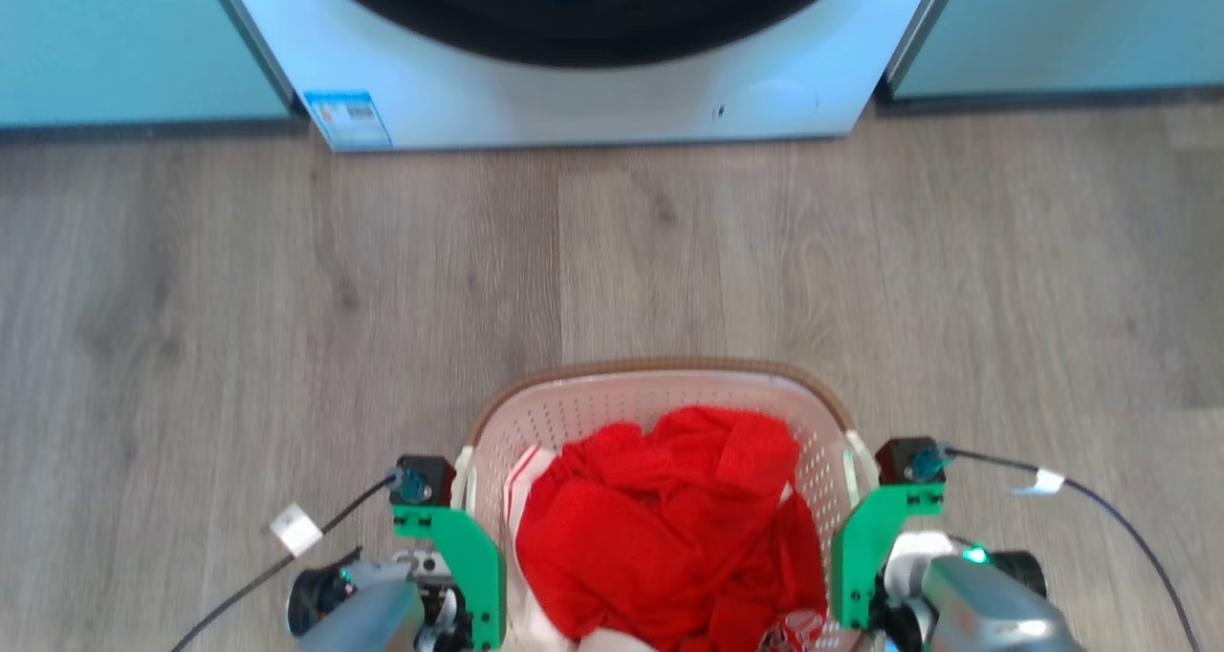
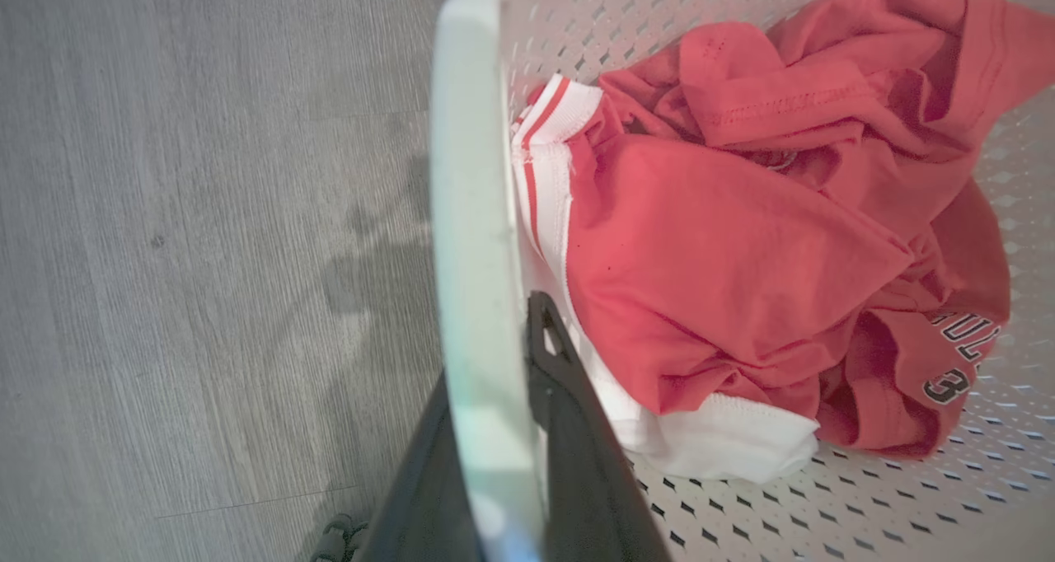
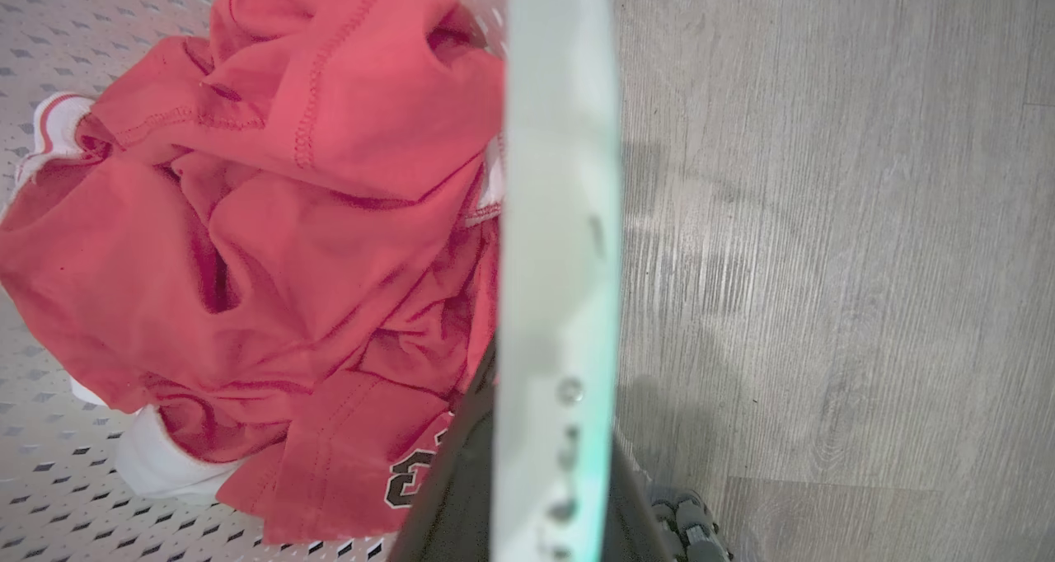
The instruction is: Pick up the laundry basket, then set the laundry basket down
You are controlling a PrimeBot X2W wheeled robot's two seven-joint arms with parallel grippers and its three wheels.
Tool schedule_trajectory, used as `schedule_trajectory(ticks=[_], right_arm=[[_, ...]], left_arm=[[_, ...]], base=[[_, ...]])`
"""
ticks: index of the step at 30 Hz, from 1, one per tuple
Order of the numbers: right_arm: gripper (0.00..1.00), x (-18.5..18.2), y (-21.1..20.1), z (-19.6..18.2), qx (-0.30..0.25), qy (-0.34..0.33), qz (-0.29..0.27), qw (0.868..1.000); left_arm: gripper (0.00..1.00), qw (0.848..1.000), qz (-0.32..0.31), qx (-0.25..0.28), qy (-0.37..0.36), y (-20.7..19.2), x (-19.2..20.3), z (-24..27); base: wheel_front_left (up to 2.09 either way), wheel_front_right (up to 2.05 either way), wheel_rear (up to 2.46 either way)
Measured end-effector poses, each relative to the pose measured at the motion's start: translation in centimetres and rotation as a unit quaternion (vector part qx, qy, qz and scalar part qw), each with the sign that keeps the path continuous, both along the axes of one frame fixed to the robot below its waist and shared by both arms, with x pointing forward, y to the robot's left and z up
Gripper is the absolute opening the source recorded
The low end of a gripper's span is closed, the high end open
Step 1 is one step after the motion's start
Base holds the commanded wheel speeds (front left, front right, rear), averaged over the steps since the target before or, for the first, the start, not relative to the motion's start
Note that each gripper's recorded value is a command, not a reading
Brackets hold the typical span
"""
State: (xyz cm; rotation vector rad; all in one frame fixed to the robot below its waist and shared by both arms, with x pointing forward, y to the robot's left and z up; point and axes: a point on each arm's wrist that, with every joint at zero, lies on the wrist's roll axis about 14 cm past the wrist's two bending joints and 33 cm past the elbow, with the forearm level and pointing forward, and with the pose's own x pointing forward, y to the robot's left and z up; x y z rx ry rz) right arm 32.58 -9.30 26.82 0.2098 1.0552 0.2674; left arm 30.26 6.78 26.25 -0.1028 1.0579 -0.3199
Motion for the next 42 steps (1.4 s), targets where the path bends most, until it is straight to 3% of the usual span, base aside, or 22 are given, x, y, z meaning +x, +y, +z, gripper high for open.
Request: schedule_trajectory(ticks=[20, 42], right_arm=[[0.0, -2.9, 0.3, 3.6, -0.002, -0.044, 0.018, 0.999], [0.0, -3.8, 0.5, 3.2, -0.001, -0.026, 0.022, 0.999]], left_arm=[[0.0, 0.999, 0.007, 0.0, -0.036, 0.2, -2.7, 3.0], [0.0, 1.0, 0.001, 0.004, -0.024, 0.3, -3.3, 2.7]], base=[[0.0, 0.0, 0.0], [0.0, 0.0, 0.0]])
